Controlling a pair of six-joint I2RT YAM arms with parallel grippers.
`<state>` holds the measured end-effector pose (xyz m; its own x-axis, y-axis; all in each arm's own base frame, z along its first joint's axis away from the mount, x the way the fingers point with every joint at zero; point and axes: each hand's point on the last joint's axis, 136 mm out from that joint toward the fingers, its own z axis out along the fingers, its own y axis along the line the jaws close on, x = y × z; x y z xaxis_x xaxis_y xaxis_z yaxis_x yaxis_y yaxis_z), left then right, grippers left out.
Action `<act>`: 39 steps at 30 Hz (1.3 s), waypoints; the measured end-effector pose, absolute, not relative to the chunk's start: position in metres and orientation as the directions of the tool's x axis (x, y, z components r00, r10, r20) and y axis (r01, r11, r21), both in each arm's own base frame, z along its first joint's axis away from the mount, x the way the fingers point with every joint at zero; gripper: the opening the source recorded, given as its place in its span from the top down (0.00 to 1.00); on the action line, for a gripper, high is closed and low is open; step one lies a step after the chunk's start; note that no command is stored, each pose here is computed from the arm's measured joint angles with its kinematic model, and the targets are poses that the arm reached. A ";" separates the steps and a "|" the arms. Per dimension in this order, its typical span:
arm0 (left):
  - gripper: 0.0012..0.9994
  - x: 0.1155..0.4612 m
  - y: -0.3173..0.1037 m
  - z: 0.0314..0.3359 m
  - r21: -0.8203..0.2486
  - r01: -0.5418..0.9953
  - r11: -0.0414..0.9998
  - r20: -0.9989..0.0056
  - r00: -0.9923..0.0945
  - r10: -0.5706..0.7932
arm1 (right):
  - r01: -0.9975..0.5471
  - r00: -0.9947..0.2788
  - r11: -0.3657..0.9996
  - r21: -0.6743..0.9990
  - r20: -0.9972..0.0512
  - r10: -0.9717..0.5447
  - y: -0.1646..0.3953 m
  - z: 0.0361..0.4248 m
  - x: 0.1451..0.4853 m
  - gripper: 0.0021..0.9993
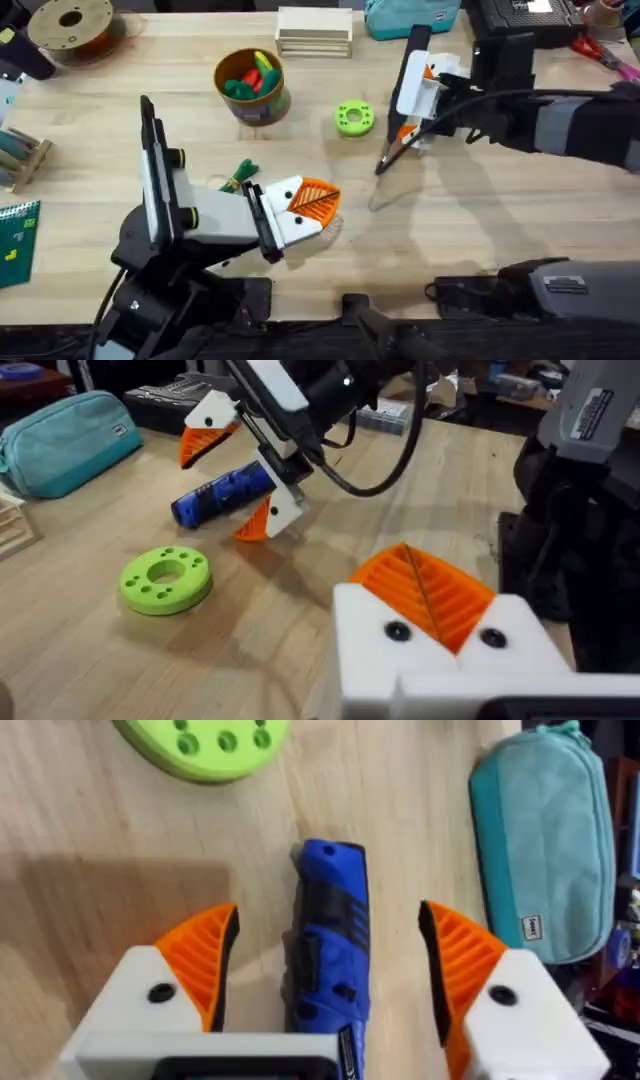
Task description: Pick up the gripper from the table and insert it into the empty holder that is missing its gripper. Then pick up a screw, insert it into the mounting hole, and use the screwdriver to tighten it. Finally, clean up the table by picking up the vegetable and placing it into the bucket.
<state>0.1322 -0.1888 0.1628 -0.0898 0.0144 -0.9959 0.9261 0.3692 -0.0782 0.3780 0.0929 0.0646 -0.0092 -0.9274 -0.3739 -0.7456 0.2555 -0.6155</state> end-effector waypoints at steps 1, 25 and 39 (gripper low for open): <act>1.00 0.132 -0.189 0.163 -0.078 0.926 0.369 -0.996 -0.090 0.015 | -0.745 -0.030 0.278 -0.606 -0.386 -0.922 0.095 0.065 0.377 0.03; 0.01 0.151 -0.179 0.166 -0.136 0.863 0.487 -0.989 -0.146 -0.018 | -0.565 -0.330 0.773 -0.289 -0.780 -0.532 0.131 0.153 0.347 0.03; 0.01 0.188 -0.161 0.187 -0.320 0.636 0.702 -0.824 -0.552 0.124 | -0.577 -0.340 0.777 -0.250 -0.792 -0.507 0.144 0.153 0.342 0.03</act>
